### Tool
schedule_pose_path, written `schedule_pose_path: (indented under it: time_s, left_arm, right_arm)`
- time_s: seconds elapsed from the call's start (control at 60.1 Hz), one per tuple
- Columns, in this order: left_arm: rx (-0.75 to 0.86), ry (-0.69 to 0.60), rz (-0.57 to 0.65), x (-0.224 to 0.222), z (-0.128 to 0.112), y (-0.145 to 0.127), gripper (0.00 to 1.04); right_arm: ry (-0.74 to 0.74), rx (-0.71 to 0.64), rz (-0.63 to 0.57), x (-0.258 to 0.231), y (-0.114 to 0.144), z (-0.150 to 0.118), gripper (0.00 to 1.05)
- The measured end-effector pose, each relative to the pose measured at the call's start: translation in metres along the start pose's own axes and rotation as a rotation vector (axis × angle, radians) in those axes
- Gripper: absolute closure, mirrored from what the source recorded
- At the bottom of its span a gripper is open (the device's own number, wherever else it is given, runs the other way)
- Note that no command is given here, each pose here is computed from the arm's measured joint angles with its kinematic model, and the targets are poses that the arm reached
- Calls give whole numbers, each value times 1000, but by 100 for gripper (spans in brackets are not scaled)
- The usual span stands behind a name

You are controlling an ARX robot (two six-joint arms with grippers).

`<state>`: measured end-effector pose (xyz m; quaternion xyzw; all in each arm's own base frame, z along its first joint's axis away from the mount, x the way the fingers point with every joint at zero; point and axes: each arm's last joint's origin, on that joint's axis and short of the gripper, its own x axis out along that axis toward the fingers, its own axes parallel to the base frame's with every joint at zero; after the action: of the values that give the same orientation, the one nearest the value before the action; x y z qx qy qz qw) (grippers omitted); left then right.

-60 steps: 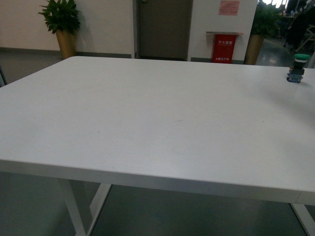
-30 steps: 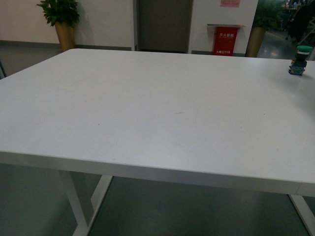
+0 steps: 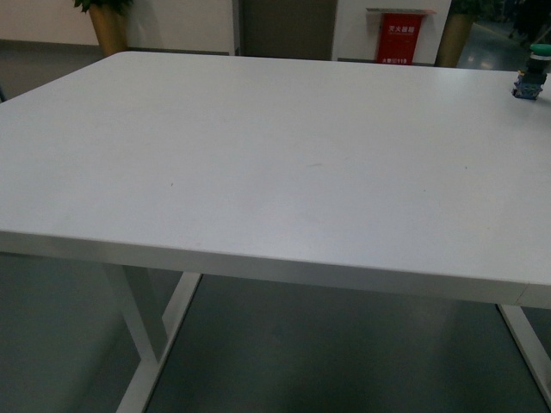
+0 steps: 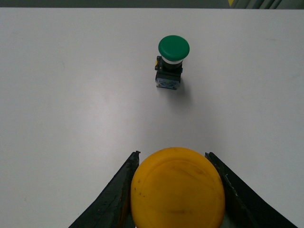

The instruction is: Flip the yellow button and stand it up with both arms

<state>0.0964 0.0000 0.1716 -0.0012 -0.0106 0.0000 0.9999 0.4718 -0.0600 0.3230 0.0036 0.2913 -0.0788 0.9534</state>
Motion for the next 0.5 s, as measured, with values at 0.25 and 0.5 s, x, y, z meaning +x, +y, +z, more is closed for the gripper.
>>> schedule_pose_path:
  time_s: [0.25,0.5]
  left_arm:
    - [0,0,0,0,0,0,6]
    - [0,0,0,0,0,0,6]
  right_arm:
    - [53,51,-11,27,2,-16,70]
    - [103,87,-19,48,0,-30,70]
